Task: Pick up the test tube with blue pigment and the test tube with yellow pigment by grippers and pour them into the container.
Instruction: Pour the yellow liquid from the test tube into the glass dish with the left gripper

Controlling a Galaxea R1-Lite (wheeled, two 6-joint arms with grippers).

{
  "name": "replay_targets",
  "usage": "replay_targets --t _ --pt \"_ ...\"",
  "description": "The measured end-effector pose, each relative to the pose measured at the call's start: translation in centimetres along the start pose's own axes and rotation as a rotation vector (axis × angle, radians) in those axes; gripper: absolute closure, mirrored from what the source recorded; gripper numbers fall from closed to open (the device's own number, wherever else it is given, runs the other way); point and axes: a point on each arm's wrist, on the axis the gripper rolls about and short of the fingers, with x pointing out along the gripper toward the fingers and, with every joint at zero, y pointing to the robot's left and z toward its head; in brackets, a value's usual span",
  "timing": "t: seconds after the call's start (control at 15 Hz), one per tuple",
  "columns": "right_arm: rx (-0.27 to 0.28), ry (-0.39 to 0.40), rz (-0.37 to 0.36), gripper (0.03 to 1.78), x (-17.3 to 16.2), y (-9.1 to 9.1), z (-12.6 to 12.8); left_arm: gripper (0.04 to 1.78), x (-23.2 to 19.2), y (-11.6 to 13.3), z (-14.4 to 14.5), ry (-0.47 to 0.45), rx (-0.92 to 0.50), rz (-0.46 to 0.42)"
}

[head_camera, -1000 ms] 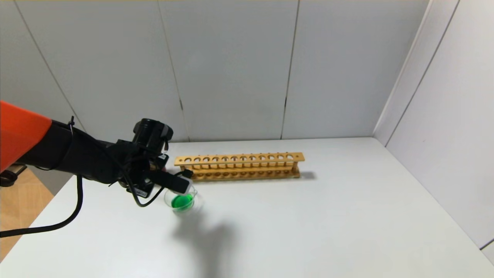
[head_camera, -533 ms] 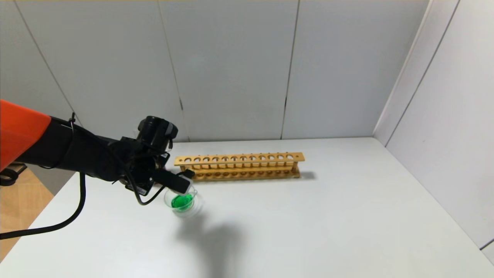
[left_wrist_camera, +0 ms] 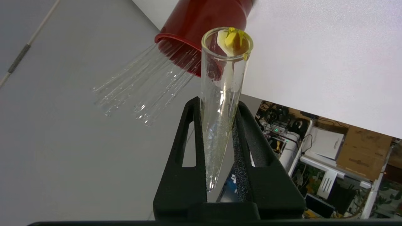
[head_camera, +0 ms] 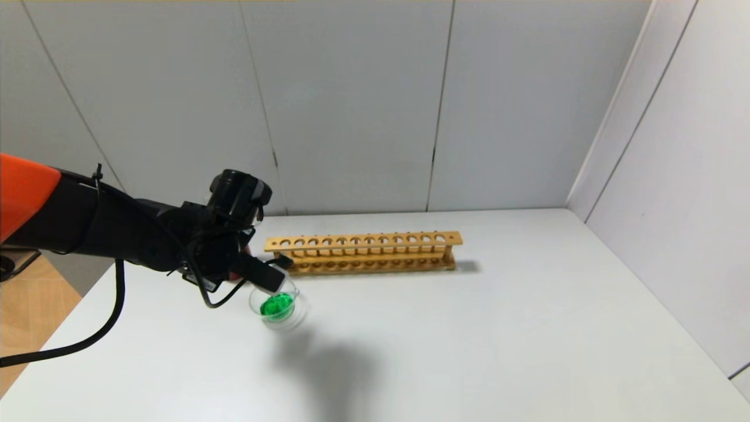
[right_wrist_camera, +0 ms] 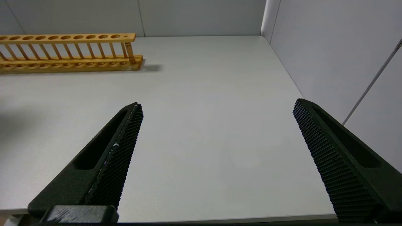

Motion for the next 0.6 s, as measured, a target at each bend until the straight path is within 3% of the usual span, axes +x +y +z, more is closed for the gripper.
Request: replay_targets --t 0.6 --pt "0.000 0.000 0.000 0.06 0.00 0.00 0.00 1.52 -0.55 0.05 0.68 -0.006 0.037 0.001"
